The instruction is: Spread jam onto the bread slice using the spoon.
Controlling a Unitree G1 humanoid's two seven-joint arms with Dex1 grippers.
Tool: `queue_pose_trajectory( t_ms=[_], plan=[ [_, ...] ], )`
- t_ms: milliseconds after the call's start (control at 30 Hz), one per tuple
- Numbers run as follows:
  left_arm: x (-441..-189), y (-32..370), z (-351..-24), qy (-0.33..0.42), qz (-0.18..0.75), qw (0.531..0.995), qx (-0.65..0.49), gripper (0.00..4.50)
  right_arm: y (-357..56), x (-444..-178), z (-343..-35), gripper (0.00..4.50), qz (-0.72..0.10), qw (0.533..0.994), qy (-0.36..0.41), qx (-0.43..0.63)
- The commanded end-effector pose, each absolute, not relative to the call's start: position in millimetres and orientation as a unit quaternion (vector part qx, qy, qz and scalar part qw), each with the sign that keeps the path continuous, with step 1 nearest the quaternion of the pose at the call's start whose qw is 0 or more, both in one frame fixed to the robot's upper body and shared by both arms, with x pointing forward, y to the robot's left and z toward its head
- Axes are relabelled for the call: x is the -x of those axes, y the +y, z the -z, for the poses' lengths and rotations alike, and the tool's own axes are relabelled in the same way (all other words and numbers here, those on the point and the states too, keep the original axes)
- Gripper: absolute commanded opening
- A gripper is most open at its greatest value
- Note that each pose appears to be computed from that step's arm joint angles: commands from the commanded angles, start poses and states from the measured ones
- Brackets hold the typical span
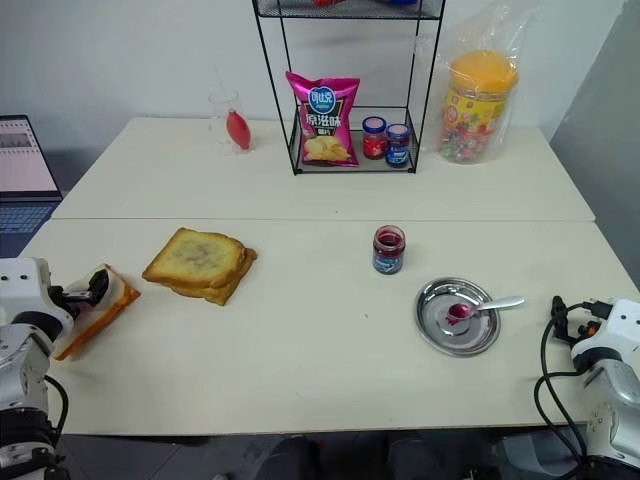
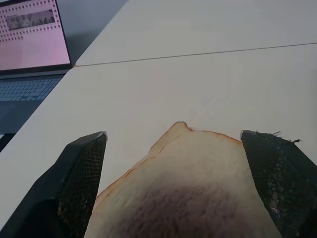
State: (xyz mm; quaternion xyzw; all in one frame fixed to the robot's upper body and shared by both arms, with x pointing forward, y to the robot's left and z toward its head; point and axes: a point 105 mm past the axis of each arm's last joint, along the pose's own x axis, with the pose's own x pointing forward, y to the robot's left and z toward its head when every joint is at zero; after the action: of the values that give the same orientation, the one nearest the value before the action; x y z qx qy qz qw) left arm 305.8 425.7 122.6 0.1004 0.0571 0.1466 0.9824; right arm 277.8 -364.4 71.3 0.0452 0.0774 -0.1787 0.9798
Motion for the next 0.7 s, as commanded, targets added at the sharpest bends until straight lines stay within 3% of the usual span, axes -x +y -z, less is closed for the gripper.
queue_pose_trajectory(
  t_ms=[33,200,400,533,700],
  plan=[
    [-302,433,-146,0.029,-0.158,0.980,-0.119,4.50,-375,-277,-89,4.49,0.190,0.980,0.049,-0.034],
    [-300,431,-146,0.027,-0.153,0.981,-0.114,4.50,-378,-278,-100,4.49,0.194,0.980,0.032,-0.030],
    [-293,415,-172,0.001,-0.096,0.989,-0.110,4.50,-357,-298,-162,4.49,0.124,0.992,-0.035,-0.012],
    [-290,382,-182,0.018,0.009,0.995,-0.097,4.50,-306,-318,-215,4.49,-0.022,0.997,-0.069,-0.005],
    [-286,365,-181,0.040,0.042,0.998,-0.032,4.50,-242,-319,-237,4.49,-0.197,0.979,-0.046,-0.024]
  ],
)
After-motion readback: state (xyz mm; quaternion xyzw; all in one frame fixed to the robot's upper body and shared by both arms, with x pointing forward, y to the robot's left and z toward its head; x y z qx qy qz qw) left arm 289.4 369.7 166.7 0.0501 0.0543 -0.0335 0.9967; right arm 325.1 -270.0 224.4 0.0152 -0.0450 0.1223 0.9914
